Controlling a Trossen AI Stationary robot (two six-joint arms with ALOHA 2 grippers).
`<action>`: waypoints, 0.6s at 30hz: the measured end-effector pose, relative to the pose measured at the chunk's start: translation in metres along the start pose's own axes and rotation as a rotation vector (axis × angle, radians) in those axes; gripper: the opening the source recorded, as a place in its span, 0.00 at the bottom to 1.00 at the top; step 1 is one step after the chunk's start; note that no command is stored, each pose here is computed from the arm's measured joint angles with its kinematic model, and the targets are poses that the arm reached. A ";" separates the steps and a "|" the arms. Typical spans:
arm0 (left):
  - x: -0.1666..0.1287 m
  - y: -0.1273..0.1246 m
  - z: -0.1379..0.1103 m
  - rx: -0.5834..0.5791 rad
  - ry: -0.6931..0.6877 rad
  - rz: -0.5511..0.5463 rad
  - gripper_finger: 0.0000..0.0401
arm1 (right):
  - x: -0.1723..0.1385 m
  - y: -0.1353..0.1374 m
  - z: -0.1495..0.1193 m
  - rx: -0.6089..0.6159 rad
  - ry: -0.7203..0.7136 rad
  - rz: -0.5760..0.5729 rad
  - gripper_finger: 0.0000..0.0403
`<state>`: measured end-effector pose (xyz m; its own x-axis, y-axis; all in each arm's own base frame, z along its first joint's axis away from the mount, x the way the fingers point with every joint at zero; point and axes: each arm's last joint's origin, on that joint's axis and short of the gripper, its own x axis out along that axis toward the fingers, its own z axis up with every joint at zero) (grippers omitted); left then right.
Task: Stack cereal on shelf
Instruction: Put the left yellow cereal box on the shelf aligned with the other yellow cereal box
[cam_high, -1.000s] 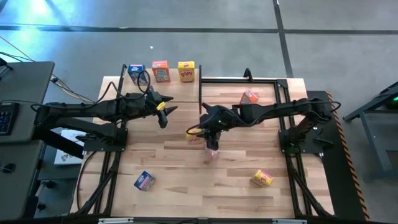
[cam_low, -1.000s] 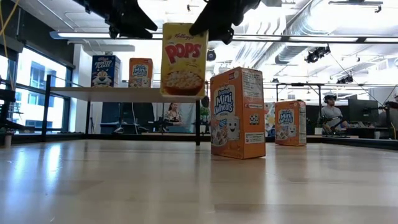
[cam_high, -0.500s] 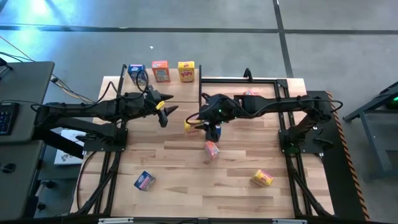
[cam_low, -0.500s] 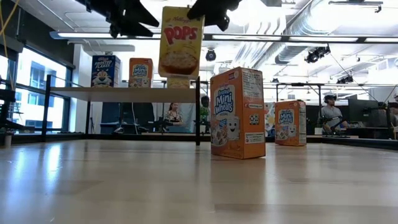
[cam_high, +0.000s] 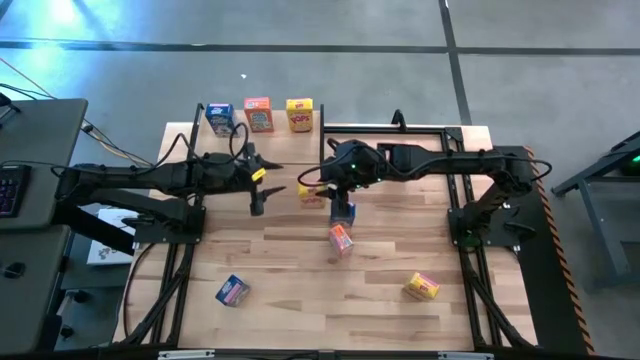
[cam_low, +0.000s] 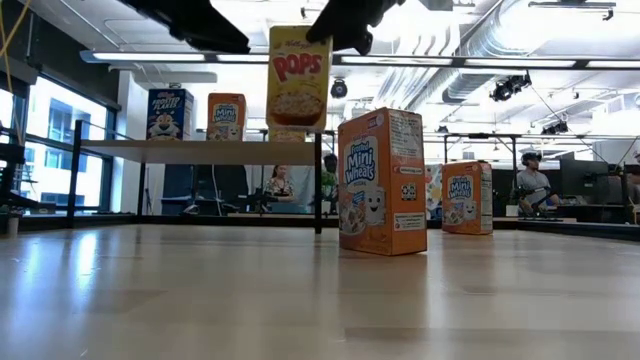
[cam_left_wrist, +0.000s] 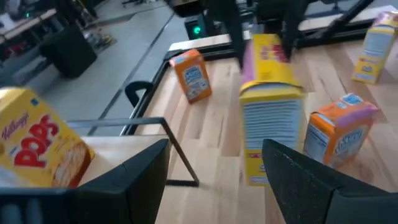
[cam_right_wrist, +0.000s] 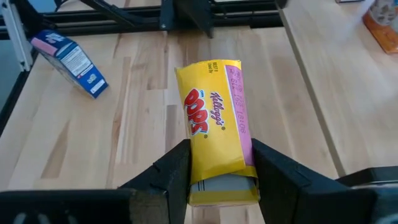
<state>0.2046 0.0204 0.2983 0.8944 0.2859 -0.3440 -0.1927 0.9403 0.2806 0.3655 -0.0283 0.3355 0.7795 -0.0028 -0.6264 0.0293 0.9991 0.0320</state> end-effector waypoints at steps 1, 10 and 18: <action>0.000 0.000 0.000 0.009 -0.001 -0.001 0.62 | 0.000 -0.002 0.000 0.002 0.000 -0.003 0.35; -0.003 0.003 0.007 -0.037 -0.007 0.008 0.62 | -0.001 -0.015 0.000 0.025 0.000 -0.032 0.35; -0.014 0.025 0.042 -0.096 0.049 0.053 0.62 | -0.002 -0.023 -0.001 0.039 0.000 -0.049 0.35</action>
<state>0.2039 0.0322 0.3480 0.8617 0.3420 -0.3749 -0.2791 0.9364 0.2129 0.3628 -0.0511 0.3353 0.7763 -0.0517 -0.6282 0.0919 0.9953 0.0316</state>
